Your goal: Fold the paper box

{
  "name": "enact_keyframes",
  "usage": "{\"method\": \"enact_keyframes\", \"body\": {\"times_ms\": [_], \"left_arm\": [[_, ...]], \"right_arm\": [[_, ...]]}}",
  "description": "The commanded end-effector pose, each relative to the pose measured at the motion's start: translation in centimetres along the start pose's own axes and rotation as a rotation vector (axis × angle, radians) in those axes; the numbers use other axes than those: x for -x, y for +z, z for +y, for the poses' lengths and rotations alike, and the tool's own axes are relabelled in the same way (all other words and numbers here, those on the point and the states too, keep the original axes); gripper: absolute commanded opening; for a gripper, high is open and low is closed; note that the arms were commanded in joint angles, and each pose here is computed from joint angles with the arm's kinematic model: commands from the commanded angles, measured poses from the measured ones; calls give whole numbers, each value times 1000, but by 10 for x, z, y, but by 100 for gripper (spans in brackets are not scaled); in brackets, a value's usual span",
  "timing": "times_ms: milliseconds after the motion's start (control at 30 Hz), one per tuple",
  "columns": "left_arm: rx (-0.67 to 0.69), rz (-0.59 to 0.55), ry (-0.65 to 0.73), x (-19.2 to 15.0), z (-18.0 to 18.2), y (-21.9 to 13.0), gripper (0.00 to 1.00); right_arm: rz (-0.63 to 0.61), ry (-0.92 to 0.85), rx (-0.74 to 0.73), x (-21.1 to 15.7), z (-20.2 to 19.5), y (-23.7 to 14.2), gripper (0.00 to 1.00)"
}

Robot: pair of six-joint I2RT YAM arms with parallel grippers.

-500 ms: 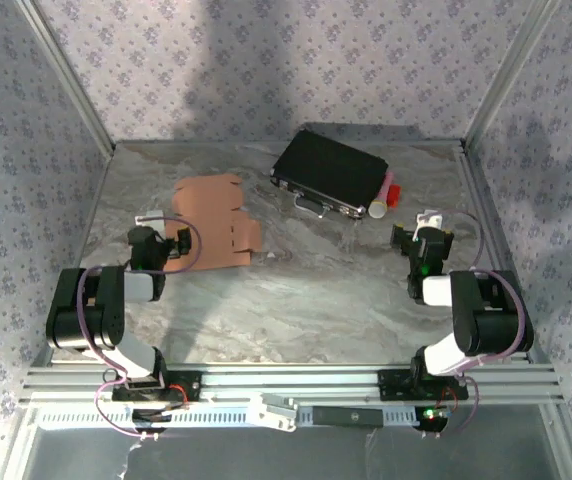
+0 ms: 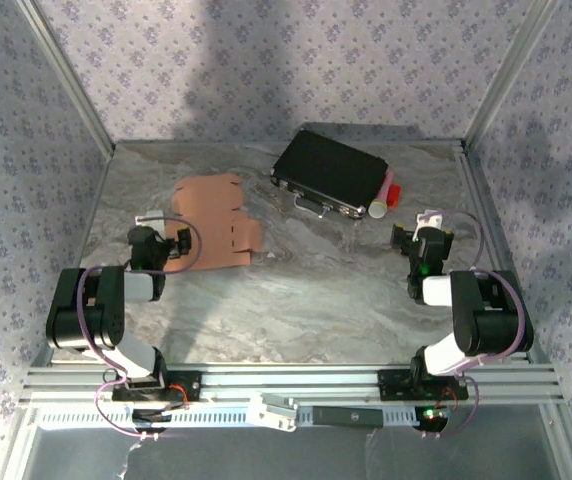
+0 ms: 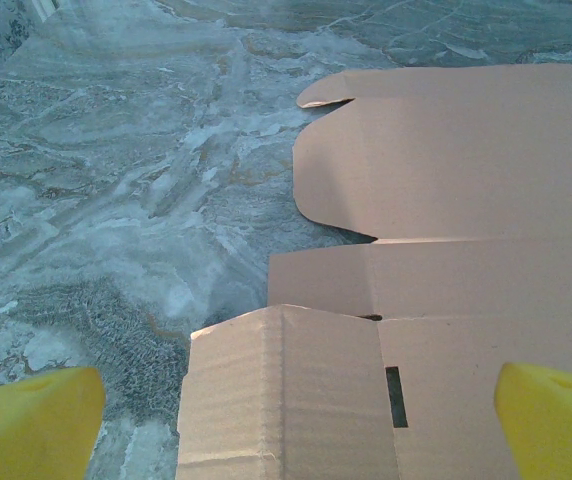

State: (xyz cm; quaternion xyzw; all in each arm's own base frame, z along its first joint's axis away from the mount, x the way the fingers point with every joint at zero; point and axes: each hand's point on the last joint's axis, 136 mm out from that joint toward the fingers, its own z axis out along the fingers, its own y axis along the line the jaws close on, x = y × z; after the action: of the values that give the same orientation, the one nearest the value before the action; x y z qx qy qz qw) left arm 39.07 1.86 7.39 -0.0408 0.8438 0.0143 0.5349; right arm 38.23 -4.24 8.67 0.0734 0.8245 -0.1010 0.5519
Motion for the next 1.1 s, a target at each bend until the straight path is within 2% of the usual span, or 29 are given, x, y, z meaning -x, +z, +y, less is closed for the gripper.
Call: {"method": "enact_keyframes", "body": {"times_ms": [0,367,467,533,567,667,767,833,867,933,967,1033,1067], "left_arm": [[-15,-49,16,16,-5,0,100],[-15,-50,17,17,-5,0,100],[-155,-113,72,20,-28,-15,100],[-146,-160,74,28,-27,-32,100],[-135,-158,67,32,-26,-37,100],[-76,-143,103,43,-27,-56,100],[-48,-263,85,76,-37,-91,100],[3,-284,-22,103,-36,-116,100],[10,-244,-136,109,-33,-124,100],[55,-110,-480,105,-21,-140,100],[35,-61,-563,103,-24,-144,100],[-198,17,-571,115,-60,-143,100],[-223,107,-564,112,-68,-142,93]], "right_arm": [[-8,10,-19,2,-2,1,99],[-20,10,-31,4,-4,-5,99],[-80,-2,-9,9,0,-17,99],[-113,-7,-108,26,-7,-32,99],[-101,2,-101,31,-5,-38,99],[-189,-10,-94,74,-2,-67,99],[-219,62,-65,123,-6,-111,99],[-161,253,-12,144,-12,-143,99],[-120,333,55,150,-7,-154,99],[14,489,212,145,15,-170,99],[90,578,272,134,27,-172,99],[199,601,537,128,71,-185,99],[261,599,631,121,92,-193,99]]}}
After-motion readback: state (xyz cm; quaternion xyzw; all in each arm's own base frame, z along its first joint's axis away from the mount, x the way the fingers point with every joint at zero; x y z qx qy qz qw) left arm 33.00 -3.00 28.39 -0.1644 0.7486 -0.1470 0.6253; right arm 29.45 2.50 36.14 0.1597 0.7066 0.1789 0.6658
